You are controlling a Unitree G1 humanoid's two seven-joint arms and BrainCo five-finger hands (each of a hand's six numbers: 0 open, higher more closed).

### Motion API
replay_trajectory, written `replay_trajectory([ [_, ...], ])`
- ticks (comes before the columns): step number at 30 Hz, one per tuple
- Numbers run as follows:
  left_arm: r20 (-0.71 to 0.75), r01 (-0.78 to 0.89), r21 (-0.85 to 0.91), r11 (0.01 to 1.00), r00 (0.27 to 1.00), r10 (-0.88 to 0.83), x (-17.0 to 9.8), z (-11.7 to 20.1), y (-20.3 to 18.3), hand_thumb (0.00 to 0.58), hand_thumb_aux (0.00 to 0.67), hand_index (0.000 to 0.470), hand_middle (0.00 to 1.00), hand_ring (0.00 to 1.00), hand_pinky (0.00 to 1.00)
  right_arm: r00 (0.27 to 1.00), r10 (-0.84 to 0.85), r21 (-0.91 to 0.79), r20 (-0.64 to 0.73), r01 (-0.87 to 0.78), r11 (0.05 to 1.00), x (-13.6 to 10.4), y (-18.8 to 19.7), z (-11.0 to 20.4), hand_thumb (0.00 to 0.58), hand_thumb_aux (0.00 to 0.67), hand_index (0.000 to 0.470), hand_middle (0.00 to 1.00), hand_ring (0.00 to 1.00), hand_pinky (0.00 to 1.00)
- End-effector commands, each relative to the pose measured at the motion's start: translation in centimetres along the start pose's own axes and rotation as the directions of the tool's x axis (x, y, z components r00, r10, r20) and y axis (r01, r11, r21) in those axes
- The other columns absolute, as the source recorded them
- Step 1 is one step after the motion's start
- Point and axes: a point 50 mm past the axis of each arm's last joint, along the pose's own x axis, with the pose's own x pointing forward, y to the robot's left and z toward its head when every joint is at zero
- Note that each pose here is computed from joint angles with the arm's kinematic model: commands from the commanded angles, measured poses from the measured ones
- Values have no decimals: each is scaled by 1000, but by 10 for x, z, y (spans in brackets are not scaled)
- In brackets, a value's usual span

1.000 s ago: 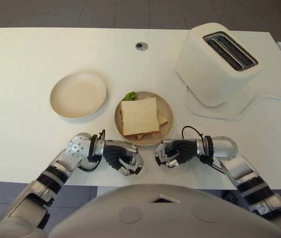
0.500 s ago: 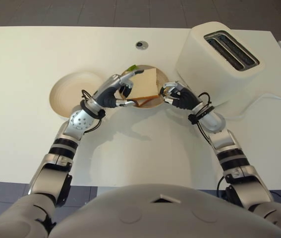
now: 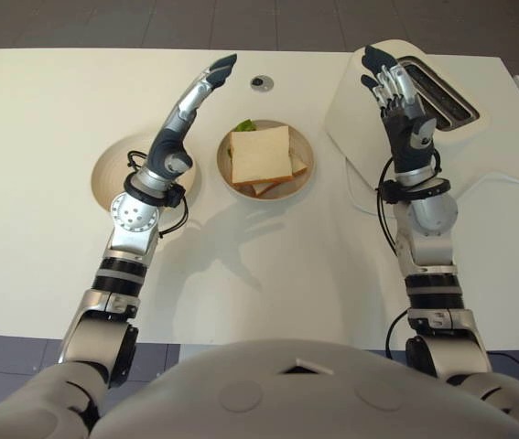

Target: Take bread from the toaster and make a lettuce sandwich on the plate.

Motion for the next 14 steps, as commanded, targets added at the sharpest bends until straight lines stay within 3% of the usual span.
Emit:
replay_trajectory([
  [1,-30,18,10,1000,999,-17,-3,-4,-3,0,0,0,0,0,0,1000,11,3,2,-11,1000,-1,1,2,0,0,0,0,0,0],
  [14,-33,33,18,999,999,-32,-1,-5,-7,0,0,0,0,0,0,998,58,-1,0,-58,998,0,8,2,0,0,0,0,0,0],
])
